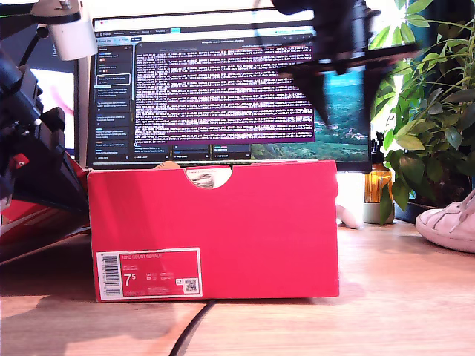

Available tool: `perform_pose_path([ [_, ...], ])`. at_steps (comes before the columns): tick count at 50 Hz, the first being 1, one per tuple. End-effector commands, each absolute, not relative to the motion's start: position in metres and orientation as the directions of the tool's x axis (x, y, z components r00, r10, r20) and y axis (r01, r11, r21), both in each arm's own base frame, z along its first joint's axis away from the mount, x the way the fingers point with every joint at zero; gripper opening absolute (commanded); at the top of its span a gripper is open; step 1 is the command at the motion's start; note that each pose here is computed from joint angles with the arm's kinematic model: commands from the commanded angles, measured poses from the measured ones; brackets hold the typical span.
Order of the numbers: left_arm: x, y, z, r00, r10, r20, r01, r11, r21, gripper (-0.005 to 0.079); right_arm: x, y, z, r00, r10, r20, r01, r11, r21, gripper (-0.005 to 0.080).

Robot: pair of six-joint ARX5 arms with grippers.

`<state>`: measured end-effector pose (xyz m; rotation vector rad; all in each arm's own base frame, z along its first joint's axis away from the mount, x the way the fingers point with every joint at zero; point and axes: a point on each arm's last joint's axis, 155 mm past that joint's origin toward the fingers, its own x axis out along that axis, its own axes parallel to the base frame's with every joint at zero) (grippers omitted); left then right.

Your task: Pack the white shoes by picking the first shoe and placing it inside the red shoebox, left side, then picking and rotating the second shoe and placing it in the shoebox

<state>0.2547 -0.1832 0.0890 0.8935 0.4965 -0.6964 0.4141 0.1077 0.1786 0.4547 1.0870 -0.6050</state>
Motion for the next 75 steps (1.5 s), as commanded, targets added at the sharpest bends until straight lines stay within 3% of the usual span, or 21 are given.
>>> perform_pose_path([
  [1, 0.257, -0.187, 0.093, 0.684, -0.349, -0.64, 0.723, 0.441, 0.532, -0.0011, 0.409, 0.102, 0.199, 0.373, -0.221, -0.901, 0.66, 0.745, 0.09, 0.0459],
  [7, 0.257, -0.187, 0.093, 0.685, -0.349, -0.64, 0.723, 0.441, 0.532, -0.0011, 0.403, 0.086, 0.204, 0.371, -0.234, -0.899, 0.683, 0.724, 0.093, 0.0504],
  [18, 0.257, -0.187, 0.093, 0.685, -0.349, -0.64, 0.723, 0.441, 0.532, -0.0011, 0.376, 0.052, 0.201, 0.33, -0.283, -0.901, 0.755, 0.651, 0.072, 0.0505],
  [47, 0.257, -0.187, 0.093, 0.685, -0.349, -0.64, 0.723, 0.441, 0.532, -0.0011, 0.26, -0.03, 0.149, 0.099, -0.367, -0.925, 0.934, 0.356, -0.041, 0.0555],
  [64, 0.257, -0.187, 0.093, 0.684, -0.349, -0.64, 0.723, 0.441, 0.532, -0.0011, 0.242, -0.046, 0.131, 0.024, -0.383, -0.923, 0.96, 0.266, -0.086, 0.0554],
  [75, 0.257, -0.187, 0.093, 0.684, -0.349, -0.64, 0.723, 0.441, 0.532, -0.0011, 0.251, -0.047, 0.118, 0.054, -0.364, -0.93, 0.966, 0.255, -0.044, 0.0554],
])
